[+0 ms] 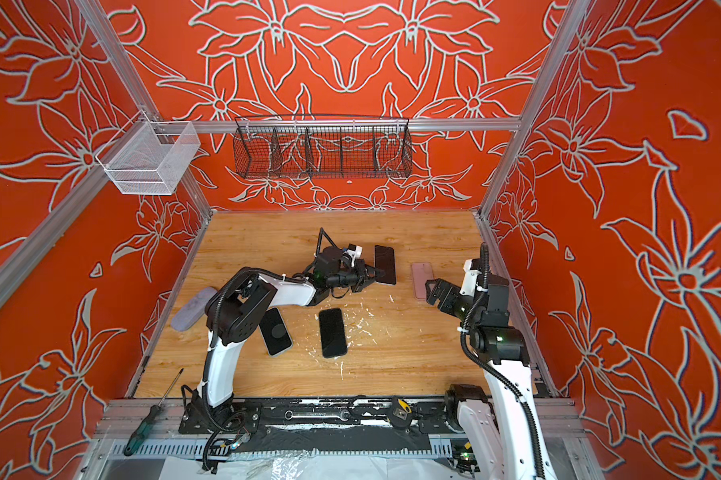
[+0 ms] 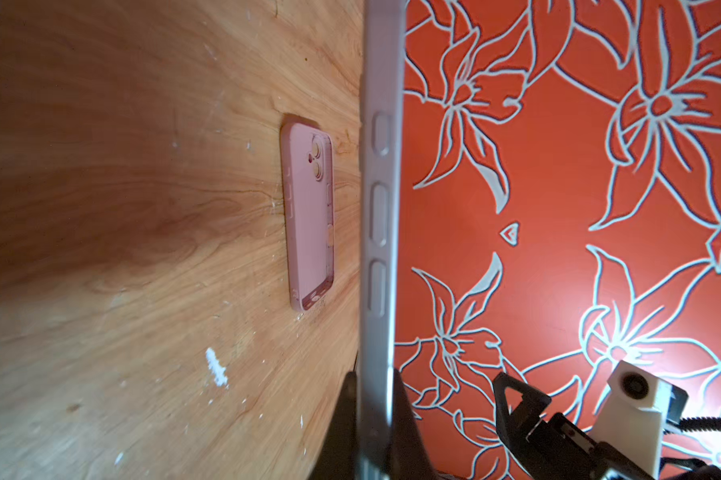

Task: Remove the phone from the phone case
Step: 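Lower the bare phone onto the table with the left gripper beside the case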

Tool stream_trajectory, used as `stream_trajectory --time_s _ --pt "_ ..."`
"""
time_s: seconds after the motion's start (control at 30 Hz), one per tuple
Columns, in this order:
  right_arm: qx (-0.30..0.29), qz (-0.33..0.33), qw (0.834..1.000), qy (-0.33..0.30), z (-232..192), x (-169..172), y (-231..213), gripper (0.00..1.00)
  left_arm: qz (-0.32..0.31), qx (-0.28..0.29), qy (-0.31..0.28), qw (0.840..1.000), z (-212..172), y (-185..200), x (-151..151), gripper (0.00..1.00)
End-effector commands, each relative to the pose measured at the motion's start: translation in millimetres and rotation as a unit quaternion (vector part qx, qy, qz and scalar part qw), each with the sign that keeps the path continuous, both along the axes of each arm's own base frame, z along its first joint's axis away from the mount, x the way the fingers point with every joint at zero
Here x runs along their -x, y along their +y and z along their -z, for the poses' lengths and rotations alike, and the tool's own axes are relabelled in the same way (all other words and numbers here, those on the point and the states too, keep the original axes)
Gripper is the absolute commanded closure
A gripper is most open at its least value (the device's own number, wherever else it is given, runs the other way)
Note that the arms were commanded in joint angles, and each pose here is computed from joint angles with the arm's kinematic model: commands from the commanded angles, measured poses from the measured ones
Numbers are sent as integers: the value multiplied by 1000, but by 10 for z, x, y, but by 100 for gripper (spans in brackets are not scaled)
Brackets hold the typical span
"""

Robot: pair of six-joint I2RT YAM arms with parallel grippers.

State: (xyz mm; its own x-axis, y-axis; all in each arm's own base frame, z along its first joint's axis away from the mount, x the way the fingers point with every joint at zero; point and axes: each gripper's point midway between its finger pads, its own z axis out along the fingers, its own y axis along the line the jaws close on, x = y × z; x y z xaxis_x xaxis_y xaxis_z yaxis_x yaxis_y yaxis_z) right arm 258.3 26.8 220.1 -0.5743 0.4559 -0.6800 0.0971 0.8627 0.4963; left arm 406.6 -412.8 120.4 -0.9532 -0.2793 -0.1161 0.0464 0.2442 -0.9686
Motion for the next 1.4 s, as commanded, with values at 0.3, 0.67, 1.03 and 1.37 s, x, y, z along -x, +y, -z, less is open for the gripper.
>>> stream_trajectory --time_s 0.3,0.67,1.03,1.37 --pt "-7 -2 1000 20 173 91 20 2 13 -34 -18 999 160 -290 -45 100" --pt "-3 4 1000 26 254 94 -4 2 20 -40 -6 999 334 -430 -89 100" --pt "-6 6 999 32 301 72 -6 2 26 -60 -6 998 472 -409 -51 93" --pt "-5 1 999 38 335 110 8 2 20 -77 2 997 609 -346 -30 81"
